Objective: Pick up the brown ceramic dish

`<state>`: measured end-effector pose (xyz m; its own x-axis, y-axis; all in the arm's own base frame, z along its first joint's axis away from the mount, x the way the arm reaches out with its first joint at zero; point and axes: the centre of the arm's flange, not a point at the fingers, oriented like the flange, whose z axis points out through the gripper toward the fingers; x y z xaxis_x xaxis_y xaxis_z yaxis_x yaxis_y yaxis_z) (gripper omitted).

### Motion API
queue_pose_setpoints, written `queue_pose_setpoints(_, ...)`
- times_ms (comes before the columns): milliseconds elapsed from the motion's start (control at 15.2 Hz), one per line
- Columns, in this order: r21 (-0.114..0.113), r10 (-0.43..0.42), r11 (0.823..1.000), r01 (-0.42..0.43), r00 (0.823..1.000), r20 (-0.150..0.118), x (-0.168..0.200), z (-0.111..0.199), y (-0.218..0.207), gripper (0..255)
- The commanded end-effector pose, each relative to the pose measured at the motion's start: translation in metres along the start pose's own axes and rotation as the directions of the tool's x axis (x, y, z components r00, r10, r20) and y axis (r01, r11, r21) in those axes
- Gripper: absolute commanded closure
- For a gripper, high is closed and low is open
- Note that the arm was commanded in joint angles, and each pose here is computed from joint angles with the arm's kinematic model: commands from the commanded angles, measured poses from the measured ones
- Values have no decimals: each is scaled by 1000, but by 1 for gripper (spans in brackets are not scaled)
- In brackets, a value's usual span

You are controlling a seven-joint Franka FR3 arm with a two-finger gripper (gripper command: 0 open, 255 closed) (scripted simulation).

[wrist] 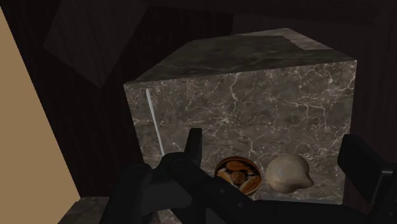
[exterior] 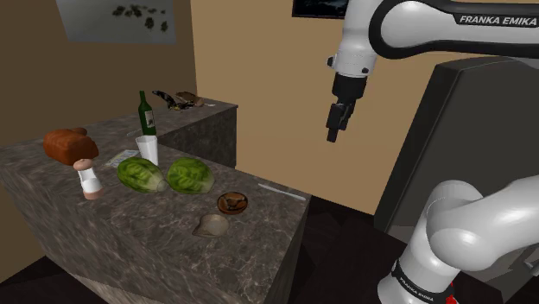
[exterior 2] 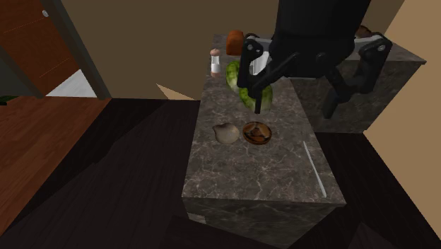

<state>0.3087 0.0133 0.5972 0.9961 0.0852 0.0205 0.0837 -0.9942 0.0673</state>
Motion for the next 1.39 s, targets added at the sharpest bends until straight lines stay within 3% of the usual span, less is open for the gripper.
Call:
queue_pose_setpoints(0, 0, 0, 1000, 0, 1000, 0, 0, 0, 0, 0)
queue_pose_setpoints(1320, -3, -144, 989, 145, 988, 56, 181, 179, -90, 0)
